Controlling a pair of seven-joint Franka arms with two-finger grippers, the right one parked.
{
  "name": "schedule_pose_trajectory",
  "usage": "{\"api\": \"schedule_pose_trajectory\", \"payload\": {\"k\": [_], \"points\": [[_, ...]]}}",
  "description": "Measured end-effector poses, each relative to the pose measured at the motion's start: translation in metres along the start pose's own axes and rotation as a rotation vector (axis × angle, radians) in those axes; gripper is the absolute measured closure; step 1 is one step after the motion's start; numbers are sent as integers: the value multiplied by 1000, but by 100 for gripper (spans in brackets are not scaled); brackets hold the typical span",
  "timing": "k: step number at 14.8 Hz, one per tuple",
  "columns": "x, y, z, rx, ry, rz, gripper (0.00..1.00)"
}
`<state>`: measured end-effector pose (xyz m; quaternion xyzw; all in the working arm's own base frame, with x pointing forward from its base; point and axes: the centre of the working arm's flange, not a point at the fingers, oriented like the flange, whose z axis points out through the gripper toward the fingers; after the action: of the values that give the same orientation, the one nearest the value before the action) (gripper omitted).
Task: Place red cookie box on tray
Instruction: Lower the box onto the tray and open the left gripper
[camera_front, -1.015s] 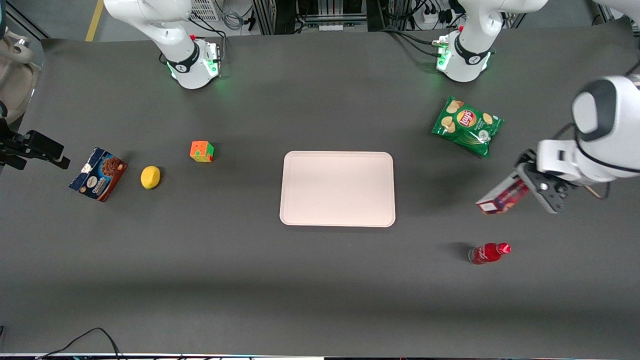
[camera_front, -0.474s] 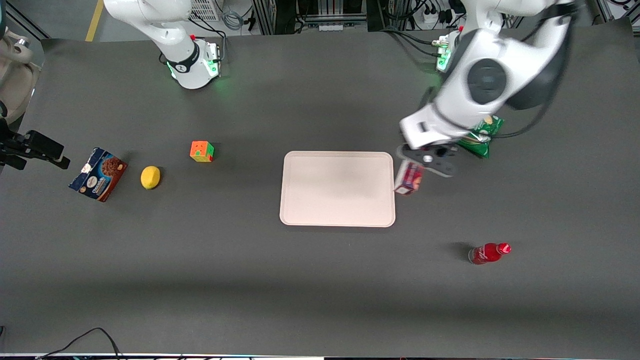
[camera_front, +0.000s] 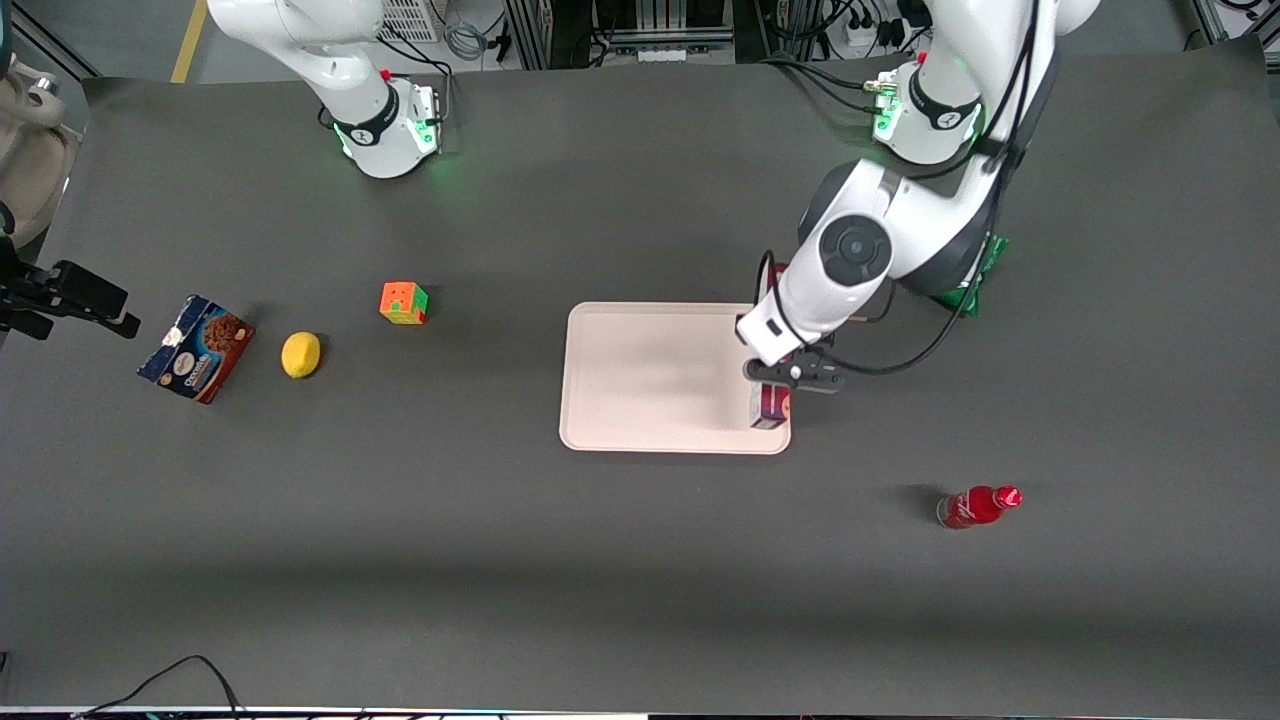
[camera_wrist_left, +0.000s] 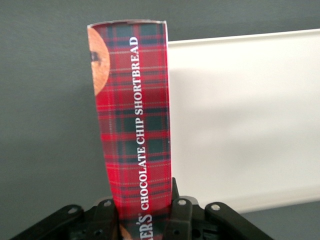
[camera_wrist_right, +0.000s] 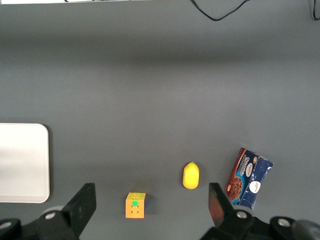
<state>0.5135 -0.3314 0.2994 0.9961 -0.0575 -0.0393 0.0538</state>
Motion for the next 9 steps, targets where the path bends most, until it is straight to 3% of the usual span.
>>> {"api": "schedule_pose_trajectory", "payload": {"k": [3, 9], "points": [[4, -5, 37, -4, 5, -23, 67], [8, -8, 47, -11, 23, -44, 67]]}}
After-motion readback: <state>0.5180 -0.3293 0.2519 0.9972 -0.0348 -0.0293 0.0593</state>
